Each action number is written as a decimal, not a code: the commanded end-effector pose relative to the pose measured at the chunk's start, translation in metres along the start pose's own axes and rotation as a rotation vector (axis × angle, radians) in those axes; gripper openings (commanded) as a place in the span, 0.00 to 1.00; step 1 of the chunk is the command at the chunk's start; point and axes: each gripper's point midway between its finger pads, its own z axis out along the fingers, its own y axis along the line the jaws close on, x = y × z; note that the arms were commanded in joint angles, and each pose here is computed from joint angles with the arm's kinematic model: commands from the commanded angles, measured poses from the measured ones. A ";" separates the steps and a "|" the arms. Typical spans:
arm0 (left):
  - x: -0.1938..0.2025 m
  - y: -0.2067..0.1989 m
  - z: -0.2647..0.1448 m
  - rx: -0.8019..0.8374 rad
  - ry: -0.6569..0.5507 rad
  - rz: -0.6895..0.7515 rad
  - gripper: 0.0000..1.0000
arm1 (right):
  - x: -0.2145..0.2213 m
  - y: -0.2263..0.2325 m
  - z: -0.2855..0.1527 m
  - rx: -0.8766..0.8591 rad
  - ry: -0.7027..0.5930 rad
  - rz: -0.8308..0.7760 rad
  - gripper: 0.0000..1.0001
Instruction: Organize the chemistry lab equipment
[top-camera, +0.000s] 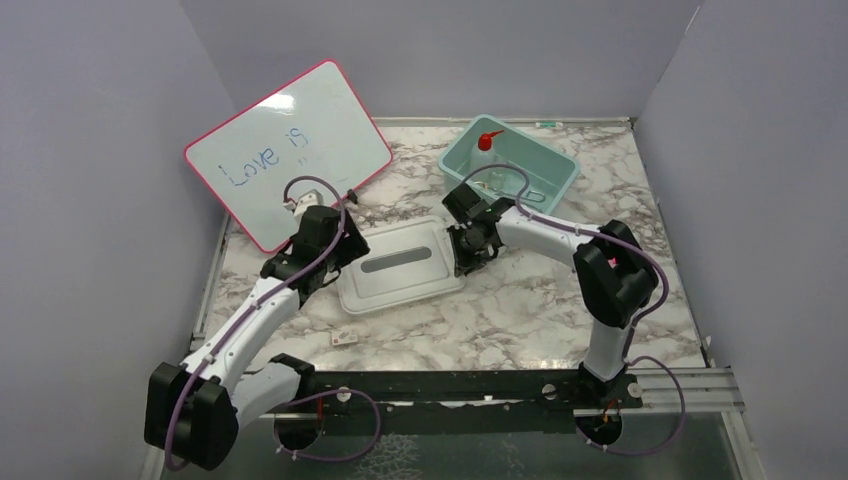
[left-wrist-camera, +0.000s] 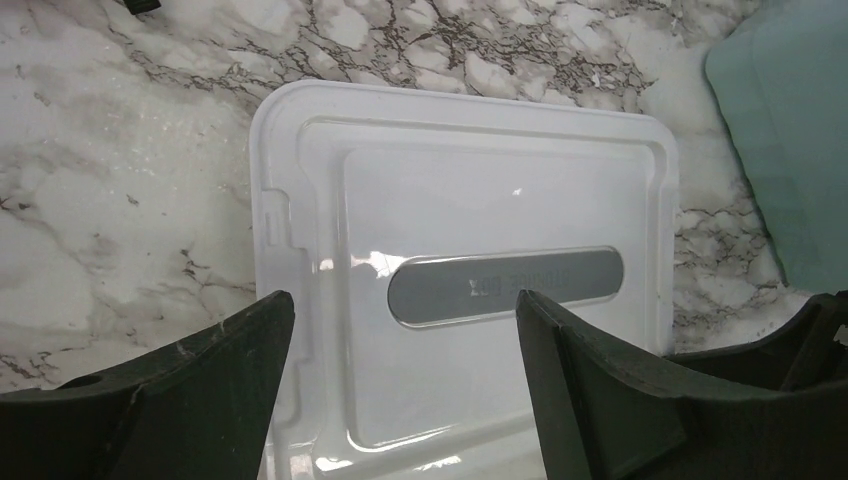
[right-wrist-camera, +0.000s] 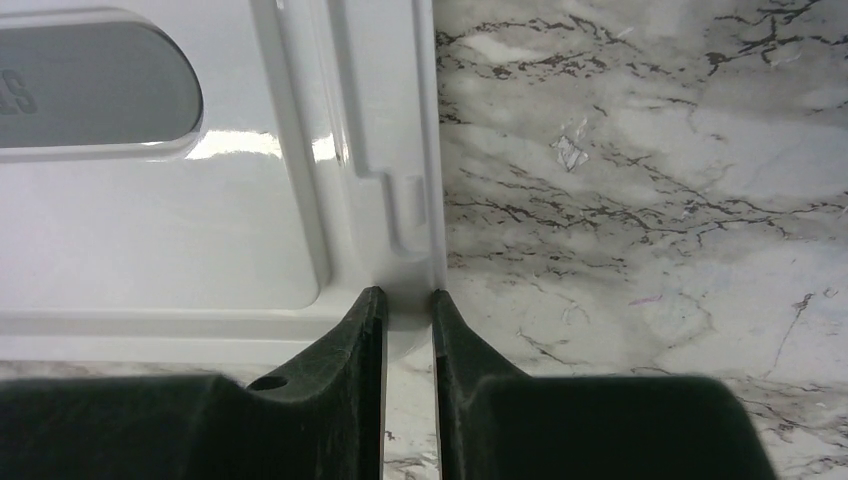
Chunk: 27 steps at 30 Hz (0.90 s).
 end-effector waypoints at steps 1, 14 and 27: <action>-0.001 0.016 -0.017 -0.065 -0.034 -0.132 0.85 | -0.002 0.015 -0.022 -0.143 -0.002 0.038 0.01; 0.034 0.032 -0.020 -0.114 0.049 -0.298 0.93 | -0.005 0.025 -0.030 -0.301 0.054 0.224 0.01; 0.007 -0.038 -0.041 0.352 -0.048 -0.480 0.41 | -0.002 0.034 -0.037 -0.361 0.061 0.277 0.01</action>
